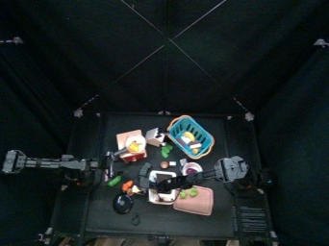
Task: Separate egg sushi
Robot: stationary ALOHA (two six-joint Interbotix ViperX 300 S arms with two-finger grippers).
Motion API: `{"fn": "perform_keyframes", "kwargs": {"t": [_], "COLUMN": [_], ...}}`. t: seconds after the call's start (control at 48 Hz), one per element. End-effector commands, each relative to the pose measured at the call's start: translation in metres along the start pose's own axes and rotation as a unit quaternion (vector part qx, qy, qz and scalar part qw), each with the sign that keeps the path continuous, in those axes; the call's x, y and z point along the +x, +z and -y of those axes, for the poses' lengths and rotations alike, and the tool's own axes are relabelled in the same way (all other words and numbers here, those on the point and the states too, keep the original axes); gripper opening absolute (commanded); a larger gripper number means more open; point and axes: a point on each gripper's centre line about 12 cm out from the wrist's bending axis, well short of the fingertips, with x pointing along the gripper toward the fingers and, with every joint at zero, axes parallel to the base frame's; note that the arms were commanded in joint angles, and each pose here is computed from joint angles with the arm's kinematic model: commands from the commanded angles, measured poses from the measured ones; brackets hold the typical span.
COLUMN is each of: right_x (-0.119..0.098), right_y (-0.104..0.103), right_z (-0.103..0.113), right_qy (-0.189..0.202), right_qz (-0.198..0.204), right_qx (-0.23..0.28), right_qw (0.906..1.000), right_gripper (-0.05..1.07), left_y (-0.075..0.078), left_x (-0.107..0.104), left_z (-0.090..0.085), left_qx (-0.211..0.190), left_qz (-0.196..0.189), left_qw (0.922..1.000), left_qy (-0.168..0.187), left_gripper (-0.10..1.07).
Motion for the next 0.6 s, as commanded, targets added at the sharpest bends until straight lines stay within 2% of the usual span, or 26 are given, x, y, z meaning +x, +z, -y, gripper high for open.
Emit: {"fn": "perform_keyframes", "kwargs": {"t": [0.0, 0.188, 0.333, 0.583], "right_x": [-0.036, -0.077, -0.108, -0.138], "right_y": [0.045, 0.062, 0.064, 0.062], "right_z": [-0.002, 0.001, 0.007, 0.021], "right_qy": [0.005, -0.004, -0.016, -0.031], "right_qz": [0.054, 0.076, 0.085, 0.094], "right_qx": [0.006, 0.005, 0.003, -0.006], "right_qw": [0.9985, 0.9971, 0.9963, 0.9951], "right_gripper": [0.62, 0.62, 0.62, 0.62], "left_y": [0.007, 0.015, 0.020, 0.031], "left_x": [0.000, 0.000, 0.002, 0.013], "left_z": [-0.001, 0.000, 0.003, 0.012], "left_qx": [-0.002, -0.001, 0.001, 0.008], "left_qz": [0.013, 0.044, 0.069, 0.090], "left_qw": [0.9999, 0.9990, 0.9976, 0.9955], "left_qy": [0.002, 0.000, -0.006, -0.027], "left_gripper": [0.85, 0.86, 0.87, 0.87]}}
